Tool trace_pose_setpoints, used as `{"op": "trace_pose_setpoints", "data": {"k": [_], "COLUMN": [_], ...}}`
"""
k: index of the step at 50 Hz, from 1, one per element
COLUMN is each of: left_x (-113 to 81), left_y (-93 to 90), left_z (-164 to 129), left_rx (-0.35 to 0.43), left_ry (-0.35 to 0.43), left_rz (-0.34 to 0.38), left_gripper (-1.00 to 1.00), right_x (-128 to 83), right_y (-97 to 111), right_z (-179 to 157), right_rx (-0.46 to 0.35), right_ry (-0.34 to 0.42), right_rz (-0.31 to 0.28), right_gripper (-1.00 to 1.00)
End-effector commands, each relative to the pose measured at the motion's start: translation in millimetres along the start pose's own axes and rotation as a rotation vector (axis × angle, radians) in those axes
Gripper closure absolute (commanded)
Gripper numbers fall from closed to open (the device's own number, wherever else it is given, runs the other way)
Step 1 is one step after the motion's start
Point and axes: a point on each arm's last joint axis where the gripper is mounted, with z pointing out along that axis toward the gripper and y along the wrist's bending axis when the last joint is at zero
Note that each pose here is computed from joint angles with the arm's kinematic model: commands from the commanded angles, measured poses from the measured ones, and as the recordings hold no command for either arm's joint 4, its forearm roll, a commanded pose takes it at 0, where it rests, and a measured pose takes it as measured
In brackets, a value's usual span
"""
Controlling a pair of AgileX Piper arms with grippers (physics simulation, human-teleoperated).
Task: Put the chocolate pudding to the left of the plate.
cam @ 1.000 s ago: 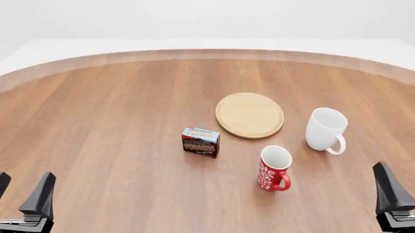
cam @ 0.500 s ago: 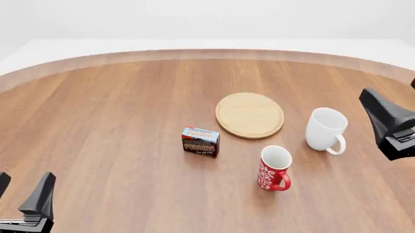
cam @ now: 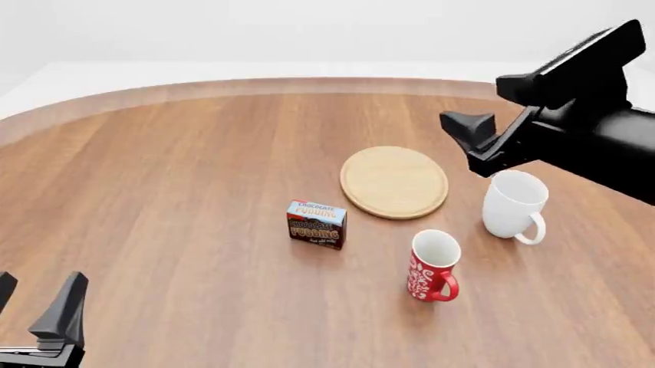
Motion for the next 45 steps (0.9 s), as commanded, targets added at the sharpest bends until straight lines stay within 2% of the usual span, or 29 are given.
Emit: {"op": "trace_pose_setpoints", "data": {"k": [1, 6, 9, 16, 22, 45], "left_x": [0.0, 0.0, 0.0, 0.0, 0.0, 0.0], "left_y": [0.0, 0.0, 0.0, 0.0, 0.0, 0.0], "left_z": [0.0, 0.0, 0.0, 0.0, 0.0, 0.0], "left_rx": [0.000, 0.000, 0.000, 0.000, 0.000, 0.000], "left_ry": [0.000, 0.000, 0.000, 0.000, 0.000, 0.000], "left_rz": [0.000, 0.000, 0.000, 0.000, 0.000, 0.000], "left_gripper": [-1.00, -1.00, -1.00, -1.00, -1.00, -1.00], "right_x": [3.1, -8.7, -4.3, -3.8, 6.4, 35.1], "right_y": [11.3, 12.8, 19.0, 25.7, 33.2, 71.6], "right_z": [44.3, 53.4, 64.3, 80.3, 99.1, 126.6], "right_rx": [-0.075, -0.093, -0.122, -0.149, -0.177, -0.267], "right_ry": [0.109, 0.116, 0.149, 0.179, 0.234, 0.295], "right_rz": [-0.049, -0.055, -0.093, -0.099, -0.111, -0.110], "right_gripper": [-1.00, -1.00, -1.00, -1.00, -1.00, -1.00]}}
